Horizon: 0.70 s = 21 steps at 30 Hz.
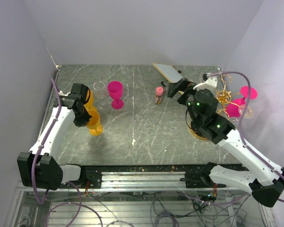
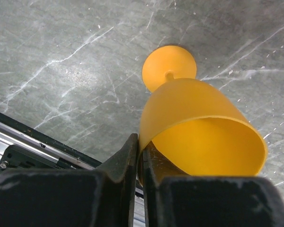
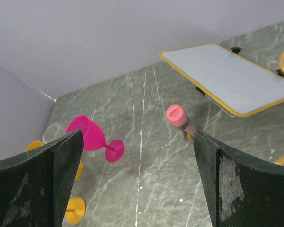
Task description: Take the wine glass off the wine glass rack
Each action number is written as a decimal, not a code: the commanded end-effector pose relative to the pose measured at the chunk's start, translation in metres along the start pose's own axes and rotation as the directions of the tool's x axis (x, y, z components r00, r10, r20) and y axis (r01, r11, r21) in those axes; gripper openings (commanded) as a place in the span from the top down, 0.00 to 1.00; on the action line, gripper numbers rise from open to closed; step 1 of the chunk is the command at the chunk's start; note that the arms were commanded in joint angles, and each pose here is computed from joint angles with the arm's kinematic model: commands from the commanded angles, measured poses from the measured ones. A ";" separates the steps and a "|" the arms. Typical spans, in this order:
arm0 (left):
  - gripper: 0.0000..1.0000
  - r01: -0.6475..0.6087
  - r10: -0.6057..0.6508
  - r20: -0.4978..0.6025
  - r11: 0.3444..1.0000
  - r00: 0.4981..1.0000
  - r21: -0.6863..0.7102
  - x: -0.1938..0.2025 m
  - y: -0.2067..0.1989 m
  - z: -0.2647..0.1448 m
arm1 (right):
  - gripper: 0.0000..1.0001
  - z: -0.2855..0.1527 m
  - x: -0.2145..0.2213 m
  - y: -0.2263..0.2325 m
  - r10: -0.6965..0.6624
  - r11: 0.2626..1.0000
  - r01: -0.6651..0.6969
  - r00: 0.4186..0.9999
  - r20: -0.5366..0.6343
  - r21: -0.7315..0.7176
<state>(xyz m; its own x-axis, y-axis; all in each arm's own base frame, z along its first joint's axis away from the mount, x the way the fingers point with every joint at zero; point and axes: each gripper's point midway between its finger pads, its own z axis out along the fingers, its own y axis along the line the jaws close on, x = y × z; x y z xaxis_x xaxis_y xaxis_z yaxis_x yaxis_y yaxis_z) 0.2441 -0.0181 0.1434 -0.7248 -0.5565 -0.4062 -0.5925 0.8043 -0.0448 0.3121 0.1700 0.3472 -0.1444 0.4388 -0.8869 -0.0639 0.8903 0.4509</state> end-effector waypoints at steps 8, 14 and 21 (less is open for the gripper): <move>0.35 0.006 -0.013 0.126 0.998 0.992 0.057 -0.033 0.002 -0.032 | 0.00 -0.028 -0.040 -0.017 0.058 0.998 -0.054 0.981 0.183 -0.028; 0.14 -0.025 -0.020 0.222 0.980 0.975 0.195 -0.054 -0.013 -0.074 | 0.01 -0.014 -0.028 -0.017 -0.062 0.998 0.061 0.988 0.143 0.014; 0.03 -0.218 -0.047 0.452 0.829 0.891 0.516 -0.102 -0.071 -0.159 | 0.00 0.000 -0.011 -0.015 -0.135 0.989 0.133 0.990 0.030 0.066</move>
<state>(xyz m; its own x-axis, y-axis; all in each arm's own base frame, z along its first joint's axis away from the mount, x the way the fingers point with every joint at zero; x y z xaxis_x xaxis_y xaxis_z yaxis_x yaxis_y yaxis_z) 0.2730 -0.0278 0.2599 -0.5840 -0.4920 -0.6457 -0.3975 0.8668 -0.3010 0.3139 0.1539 0.3356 -0.0874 0.3279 -0.9407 -0.0395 0.9424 0.3321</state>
